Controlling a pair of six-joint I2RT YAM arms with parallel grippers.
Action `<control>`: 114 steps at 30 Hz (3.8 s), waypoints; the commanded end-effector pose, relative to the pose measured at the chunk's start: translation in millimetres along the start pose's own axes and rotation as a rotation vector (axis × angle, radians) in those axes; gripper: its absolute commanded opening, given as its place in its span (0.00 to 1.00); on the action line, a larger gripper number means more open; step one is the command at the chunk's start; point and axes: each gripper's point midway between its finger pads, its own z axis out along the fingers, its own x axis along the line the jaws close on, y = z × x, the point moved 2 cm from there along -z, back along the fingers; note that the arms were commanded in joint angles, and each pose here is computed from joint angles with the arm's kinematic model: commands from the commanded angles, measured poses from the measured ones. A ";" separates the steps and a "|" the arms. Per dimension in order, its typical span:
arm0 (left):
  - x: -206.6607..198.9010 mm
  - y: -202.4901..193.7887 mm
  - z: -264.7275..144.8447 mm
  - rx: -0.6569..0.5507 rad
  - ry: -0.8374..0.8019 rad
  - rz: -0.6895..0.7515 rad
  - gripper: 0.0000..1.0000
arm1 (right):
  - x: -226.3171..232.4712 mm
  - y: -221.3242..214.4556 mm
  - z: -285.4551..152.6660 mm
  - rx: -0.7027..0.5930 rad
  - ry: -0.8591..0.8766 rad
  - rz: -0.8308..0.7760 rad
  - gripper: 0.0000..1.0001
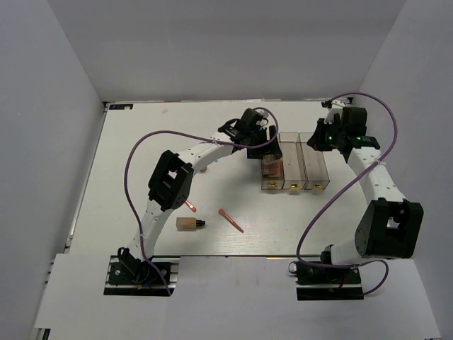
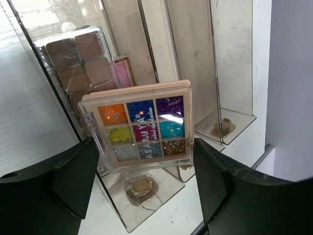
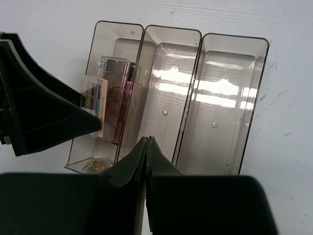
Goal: Organize the makeup
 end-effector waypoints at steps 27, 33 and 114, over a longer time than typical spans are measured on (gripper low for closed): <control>-72.0 74.2 -173.3 -0.335 -0.064 0.079 0.98 | 111.0 -55.4 -42.5 0.084 0.845 -0.416 0.61; 0.5 14.7 -229.4 -0.341 0.173 -0.020 0.98 | 162.2 -95.9 -44.9 0.189 0.868 -0.698 0.58; 200.0 -108.5 -278.4 -0.301 0.775 -0.499 0.77 | 167.8 -0.8 16.0 0.132 0.248 -0.431 0.00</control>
